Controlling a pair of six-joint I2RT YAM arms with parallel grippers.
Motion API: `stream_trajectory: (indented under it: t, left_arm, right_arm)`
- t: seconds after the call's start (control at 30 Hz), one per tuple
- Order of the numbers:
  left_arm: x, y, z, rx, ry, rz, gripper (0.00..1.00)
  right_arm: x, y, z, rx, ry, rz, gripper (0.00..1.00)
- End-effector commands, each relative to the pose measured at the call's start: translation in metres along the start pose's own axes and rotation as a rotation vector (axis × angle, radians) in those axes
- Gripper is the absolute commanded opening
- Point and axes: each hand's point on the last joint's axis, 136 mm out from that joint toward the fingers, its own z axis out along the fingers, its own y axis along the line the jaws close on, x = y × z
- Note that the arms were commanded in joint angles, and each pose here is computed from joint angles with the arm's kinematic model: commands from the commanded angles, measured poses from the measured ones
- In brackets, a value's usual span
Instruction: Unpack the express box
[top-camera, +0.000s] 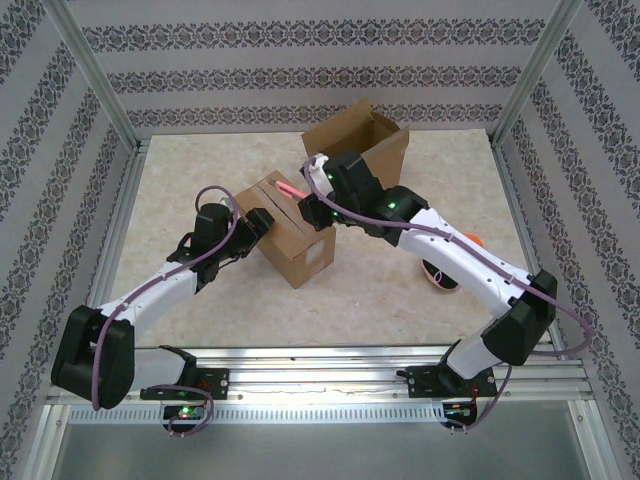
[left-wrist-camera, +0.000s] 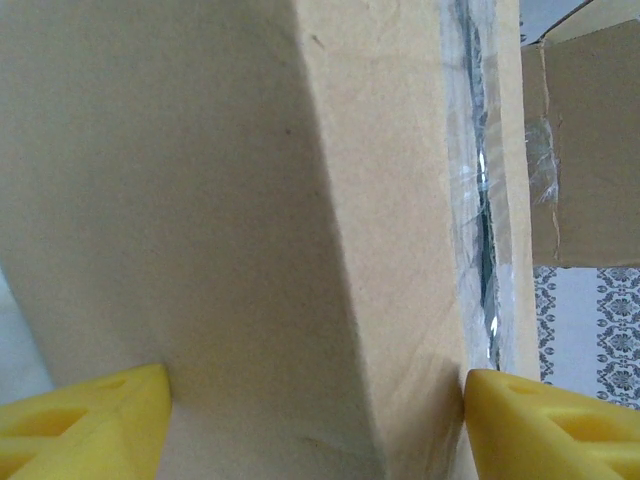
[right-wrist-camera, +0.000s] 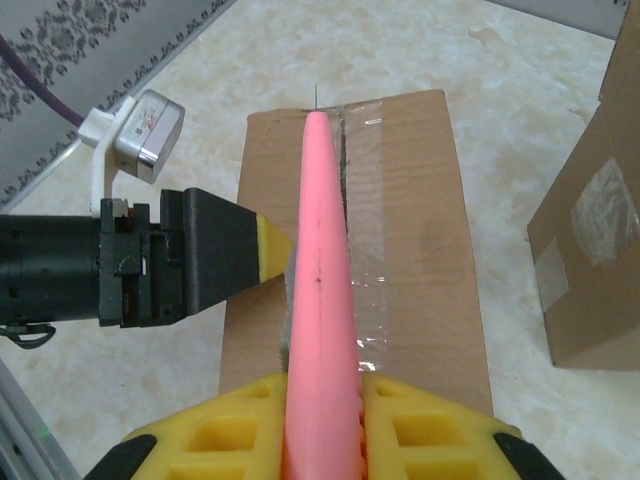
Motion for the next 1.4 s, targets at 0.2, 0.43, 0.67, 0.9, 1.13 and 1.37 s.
stream_trajectory:
  t: [0.2, 0.43, 0.67, 0.9, 1.13, 1.37]
  left_arm:
    - [0.000, 0.011, 0.004, 0.000, -0.008, -0.026, 0.73]
    - [0.005, 0.018, 0.003, -0.005, -0.003, -0.028, 0.74]
    - [0.007, 0.018, 0.004, 0.026, -0.001, -0.028, 0.74]
    - [0.007, 0.022, 0.001, 0.006, -0.010, -0.025, 0.74]
    - [0.005, 0.024, 0.000, -0.028, -0.012, -0.020, 0.74]
    - [0.005, 0.025, 0.000, -0.040, -0.009, -0.014, 0.74]
  right_arm:
    - [-0.009, 0.001, 0.010, 0.084, 0.020, -0.065, 0.00]
    - [-0.012, 0.001, 0.022, 0.201, 0.042, -0.117, 0.00]
    - [-0.016, 0.010, 0.036, 0.265, 0.024, -0.190, 0.00]
    - [-0.020, 0.007, 0.052, 0.303, 0.025, -0.241, 0.00]
    - [-0.020, 0.008, 0.068, 0.306, 0.039, -0.270, 0.00]
    - [-0.024, 0.008, 0.078, 0.312, 0.042, -0.283, 0.00]
